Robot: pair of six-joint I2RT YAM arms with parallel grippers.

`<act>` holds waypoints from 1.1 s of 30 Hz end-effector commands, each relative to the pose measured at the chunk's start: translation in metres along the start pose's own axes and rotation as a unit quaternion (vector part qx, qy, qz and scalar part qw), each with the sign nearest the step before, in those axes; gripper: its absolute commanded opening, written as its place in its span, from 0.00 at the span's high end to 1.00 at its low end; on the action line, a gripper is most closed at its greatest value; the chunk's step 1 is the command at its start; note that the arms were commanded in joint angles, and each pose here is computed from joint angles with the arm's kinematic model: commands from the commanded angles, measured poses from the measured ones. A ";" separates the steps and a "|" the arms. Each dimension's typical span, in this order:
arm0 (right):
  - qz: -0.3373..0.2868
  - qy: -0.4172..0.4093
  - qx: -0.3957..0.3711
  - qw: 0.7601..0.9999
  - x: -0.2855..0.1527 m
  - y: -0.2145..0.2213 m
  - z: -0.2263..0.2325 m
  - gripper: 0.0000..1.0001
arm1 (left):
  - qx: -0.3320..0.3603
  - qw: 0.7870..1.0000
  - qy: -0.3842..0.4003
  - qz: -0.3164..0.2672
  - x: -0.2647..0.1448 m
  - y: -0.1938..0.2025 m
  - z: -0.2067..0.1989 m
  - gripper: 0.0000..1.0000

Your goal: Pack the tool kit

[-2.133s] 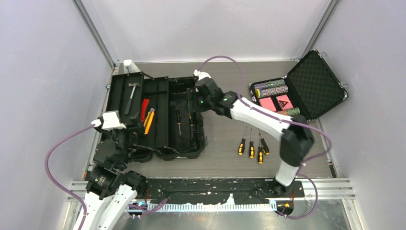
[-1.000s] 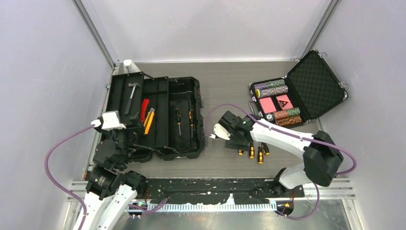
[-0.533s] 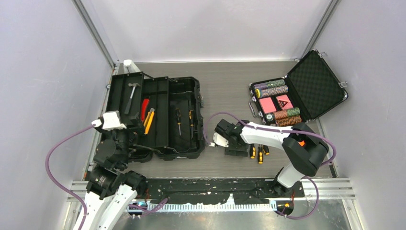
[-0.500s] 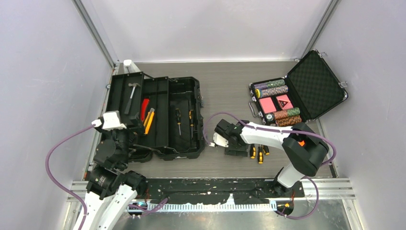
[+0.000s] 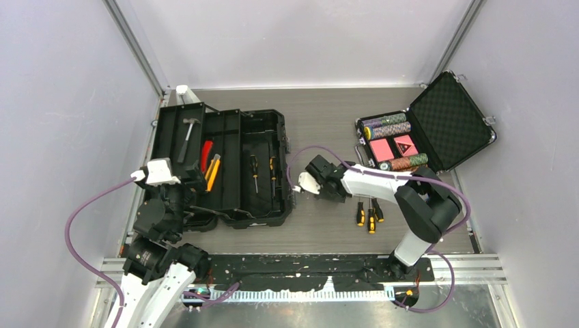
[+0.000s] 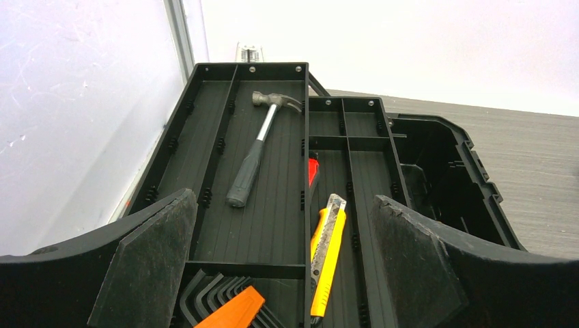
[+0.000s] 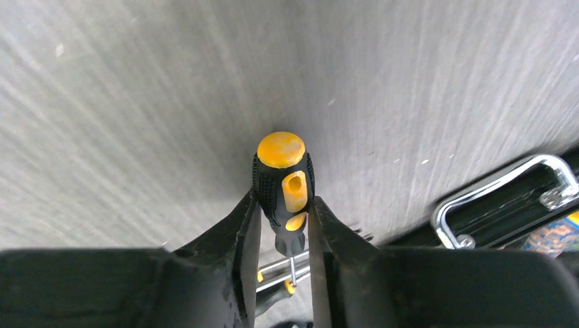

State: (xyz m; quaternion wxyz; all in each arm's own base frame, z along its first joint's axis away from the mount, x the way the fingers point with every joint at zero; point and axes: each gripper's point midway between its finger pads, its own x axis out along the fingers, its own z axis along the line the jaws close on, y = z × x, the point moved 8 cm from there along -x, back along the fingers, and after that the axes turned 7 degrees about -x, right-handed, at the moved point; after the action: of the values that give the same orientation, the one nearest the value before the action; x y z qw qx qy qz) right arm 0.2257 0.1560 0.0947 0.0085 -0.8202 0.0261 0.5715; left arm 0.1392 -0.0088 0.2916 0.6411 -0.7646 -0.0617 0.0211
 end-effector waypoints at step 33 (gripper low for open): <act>-0.472 -0.061 0.534 0.699 -0.230 -0.149 -0.115 0.95 | -0.013 1.000 0.001 -0.025 0.001 -0.008 -0.001 0.00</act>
State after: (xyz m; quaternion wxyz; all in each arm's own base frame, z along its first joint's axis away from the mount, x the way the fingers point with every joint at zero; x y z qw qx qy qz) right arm 0.2647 0.2597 0.3422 0.6289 -0.6721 -0.0568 0.3867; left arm 0.1392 -0.0088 0.2917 0.6411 -0.7647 -0.0619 0.0210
